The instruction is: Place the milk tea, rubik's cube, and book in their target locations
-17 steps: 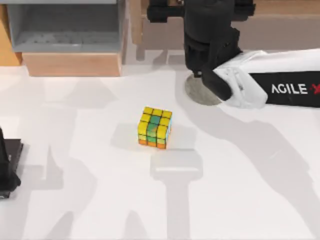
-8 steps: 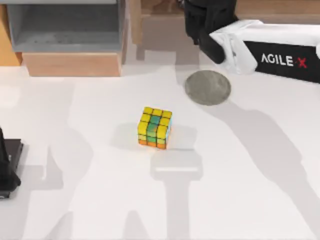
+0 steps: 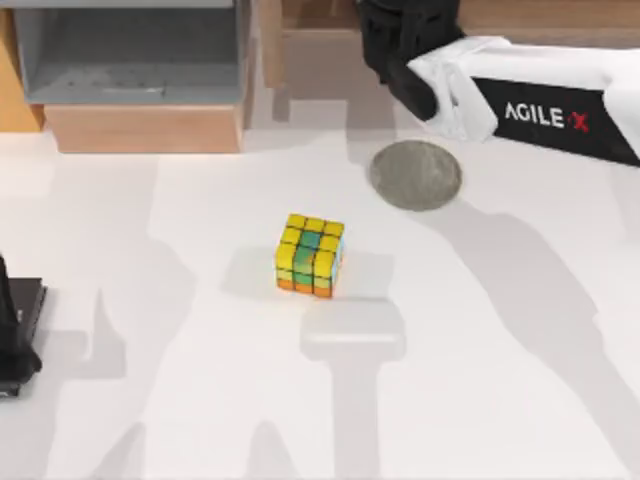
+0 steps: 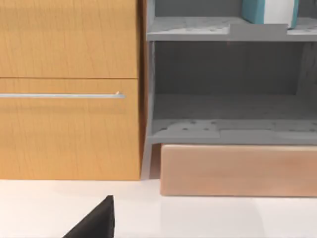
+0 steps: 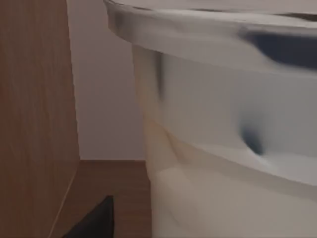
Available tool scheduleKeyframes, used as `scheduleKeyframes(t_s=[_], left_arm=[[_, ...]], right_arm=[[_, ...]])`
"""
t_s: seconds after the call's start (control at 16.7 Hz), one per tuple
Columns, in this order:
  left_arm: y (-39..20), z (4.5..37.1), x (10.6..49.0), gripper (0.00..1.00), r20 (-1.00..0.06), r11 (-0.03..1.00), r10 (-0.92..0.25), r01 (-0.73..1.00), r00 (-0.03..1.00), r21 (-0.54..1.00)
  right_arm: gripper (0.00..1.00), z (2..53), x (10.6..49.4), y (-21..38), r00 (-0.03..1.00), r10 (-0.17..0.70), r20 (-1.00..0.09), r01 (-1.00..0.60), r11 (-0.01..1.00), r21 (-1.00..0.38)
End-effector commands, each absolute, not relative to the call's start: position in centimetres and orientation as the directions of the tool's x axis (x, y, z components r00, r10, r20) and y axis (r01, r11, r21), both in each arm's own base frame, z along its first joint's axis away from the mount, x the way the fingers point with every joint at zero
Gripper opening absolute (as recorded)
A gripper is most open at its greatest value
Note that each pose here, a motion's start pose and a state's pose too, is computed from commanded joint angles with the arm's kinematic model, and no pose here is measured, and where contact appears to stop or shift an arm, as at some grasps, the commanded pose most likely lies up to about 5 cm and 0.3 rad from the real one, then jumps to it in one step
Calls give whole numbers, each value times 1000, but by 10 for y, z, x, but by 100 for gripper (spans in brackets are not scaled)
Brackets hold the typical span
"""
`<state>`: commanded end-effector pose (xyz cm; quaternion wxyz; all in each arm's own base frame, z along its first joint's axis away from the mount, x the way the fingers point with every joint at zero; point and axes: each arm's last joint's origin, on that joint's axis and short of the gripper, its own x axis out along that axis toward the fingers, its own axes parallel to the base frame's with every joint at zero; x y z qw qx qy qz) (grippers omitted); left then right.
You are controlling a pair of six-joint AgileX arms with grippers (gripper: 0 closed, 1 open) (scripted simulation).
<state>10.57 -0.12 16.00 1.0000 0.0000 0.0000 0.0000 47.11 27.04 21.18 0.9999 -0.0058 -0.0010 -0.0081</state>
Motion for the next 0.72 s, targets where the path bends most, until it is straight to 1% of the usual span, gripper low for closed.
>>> scheduleKeyframes(t_s=[0.72], left_arm=[[-1, 160, 106, 100, 0, 1000, 0, 0, 1000, 0]], right_arm=[[10, 212, 471, 270, 1000, -16, 2, 16, 1000, -12]])
